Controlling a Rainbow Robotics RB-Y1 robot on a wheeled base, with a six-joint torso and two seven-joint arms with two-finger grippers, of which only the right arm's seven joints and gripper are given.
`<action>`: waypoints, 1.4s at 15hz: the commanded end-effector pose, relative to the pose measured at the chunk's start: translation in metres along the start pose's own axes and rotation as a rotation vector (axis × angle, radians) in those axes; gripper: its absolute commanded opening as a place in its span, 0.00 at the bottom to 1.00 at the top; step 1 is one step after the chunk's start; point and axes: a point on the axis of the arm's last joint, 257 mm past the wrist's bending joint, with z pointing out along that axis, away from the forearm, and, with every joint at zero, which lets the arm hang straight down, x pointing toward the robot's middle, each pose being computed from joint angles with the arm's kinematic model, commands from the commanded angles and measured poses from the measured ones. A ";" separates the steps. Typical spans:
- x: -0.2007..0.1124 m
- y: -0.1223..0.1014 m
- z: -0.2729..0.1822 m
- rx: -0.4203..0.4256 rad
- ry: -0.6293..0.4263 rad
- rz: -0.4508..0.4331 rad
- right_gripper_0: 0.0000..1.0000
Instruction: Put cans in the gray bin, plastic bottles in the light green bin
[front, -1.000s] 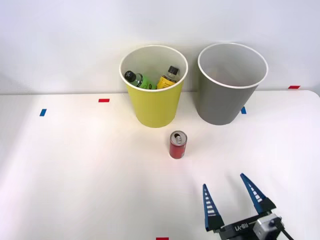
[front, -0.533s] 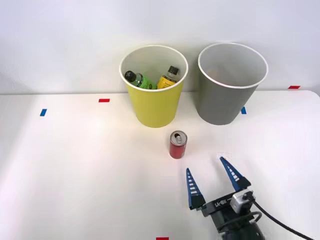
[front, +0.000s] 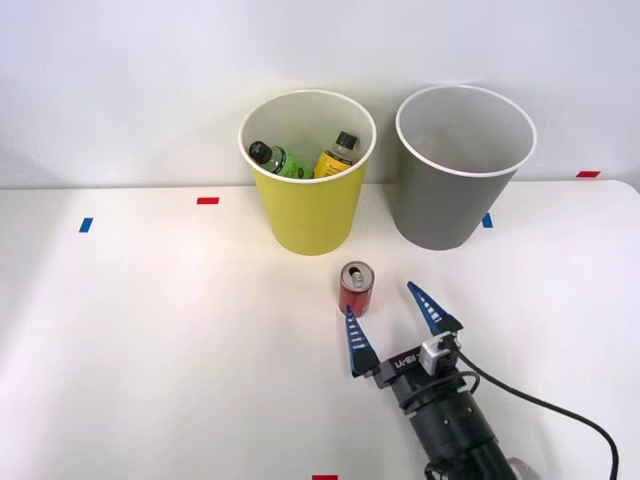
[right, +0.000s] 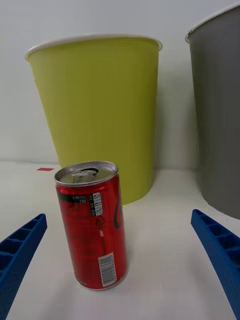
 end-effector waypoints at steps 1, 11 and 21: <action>0.006 0.006 0.025 -0.021 -0.002 -0.016 1.00; 0.006 0.012 0.061 -0.044 0.003 -0.075 1.00; 0.006 0.012 0.060 -0.037 0.003 -0.091 0.17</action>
